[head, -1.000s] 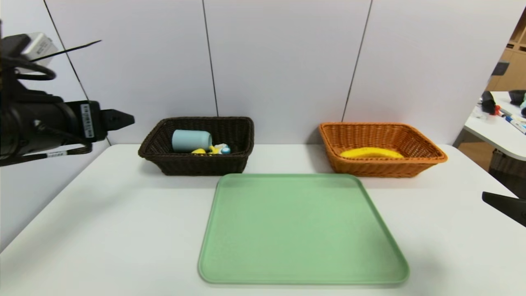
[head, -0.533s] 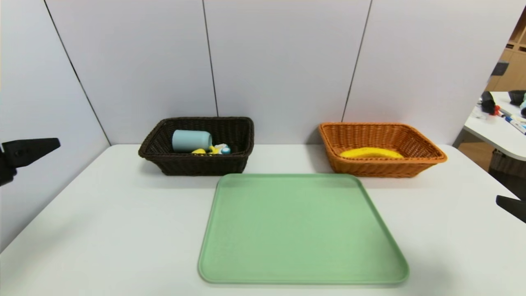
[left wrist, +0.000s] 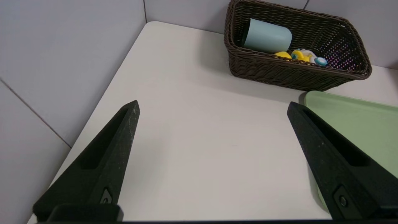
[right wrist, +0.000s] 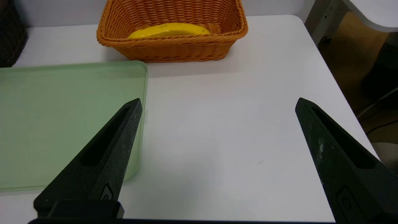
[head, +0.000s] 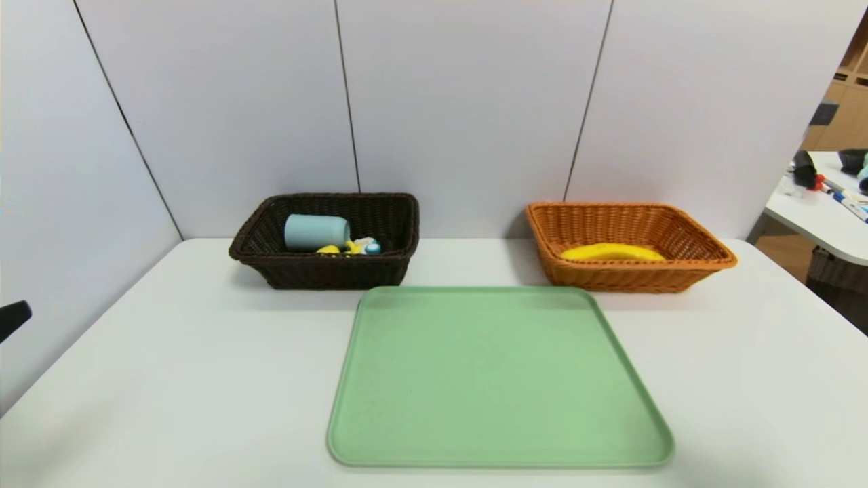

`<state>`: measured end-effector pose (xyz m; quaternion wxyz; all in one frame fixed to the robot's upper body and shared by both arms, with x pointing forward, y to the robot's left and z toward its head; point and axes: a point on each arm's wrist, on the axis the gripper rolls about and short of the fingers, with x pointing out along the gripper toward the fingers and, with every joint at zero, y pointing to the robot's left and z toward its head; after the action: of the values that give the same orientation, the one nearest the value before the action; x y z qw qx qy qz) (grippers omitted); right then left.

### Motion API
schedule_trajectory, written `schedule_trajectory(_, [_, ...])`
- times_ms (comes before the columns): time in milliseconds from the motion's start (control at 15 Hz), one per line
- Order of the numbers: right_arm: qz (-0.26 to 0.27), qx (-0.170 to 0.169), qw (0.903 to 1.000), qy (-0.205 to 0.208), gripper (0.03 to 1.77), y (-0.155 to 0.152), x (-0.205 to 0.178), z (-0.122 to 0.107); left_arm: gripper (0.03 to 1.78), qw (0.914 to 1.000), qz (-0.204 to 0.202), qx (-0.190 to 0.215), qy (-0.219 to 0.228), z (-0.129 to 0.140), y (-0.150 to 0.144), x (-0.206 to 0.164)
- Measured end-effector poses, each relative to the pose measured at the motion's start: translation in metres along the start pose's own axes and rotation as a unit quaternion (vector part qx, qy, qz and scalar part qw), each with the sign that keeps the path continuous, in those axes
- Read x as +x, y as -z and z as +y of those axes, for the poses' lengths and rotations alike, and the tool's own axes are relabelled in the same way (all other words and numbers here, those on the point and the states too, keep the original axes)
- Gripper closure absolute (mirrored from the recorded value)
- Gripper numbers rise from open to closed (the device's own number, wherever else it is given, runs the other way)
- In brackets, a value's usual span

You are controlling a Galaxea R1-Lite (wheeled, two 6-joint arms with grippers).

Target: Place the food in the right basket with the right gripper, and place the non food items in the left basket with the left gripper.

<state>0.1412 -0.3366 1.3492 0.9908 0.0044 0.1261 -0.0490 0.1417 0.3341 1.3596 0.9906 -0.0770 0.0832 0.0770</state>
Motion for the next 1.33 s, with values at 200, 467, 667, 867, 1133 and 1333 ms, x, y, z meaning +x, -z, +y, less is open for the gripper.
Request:
schedule_trajectory(200, [-0.027, 0.008, 0.9996, 0.006, 0.1, 0.006, -0.018, -0.004, 0.12, 0.9998, -0.018, -0.009, -0.008, 0.008, 0.017, -0.018])
schedule_trajectory(467, [-0.073, 0.017, 0.9971, 0.012, 0.1, 0.02, -0.047, -0.009, 0.12, 0.9987, -0.049, -0.011, -0.008, 0.019, 0.048, -0.043])
schedule_trajectory(667, [-0.101, 0.021, 0.9944, 0.026, 0.1, 0.045, -0.066, -0.012, 0.12, 0.9978, -0.066, 0.004, -0.009, 0.026, 0.076, -0.056])
schedule_trajectory(867, [-0.139, 0.018, 0.9896, 0.033, 0.1, 0.064, -0.083, -0.013, 0.12, 0.9956, -0.093, 0.009, -0.008, 0.031, 0.096, -0.066])
schedule_trajectory(1133, [-0.192, -0.019, 0.9813, 0.001, 0.1, 0.088, -0.1, -0.013, 0.12, 0.9895, -0.132, 0.047, 0.033, 0.034, 0.114, -0.08])
schedule_trajectory(1333, [-0.209, -0.068, 0.9755, -0.013, 0.1, 0.107, -0.092, -0.012, 0.12, 0.9858, -0.143, 0.067, 0.057, 0.034, 0.123, -0.083])
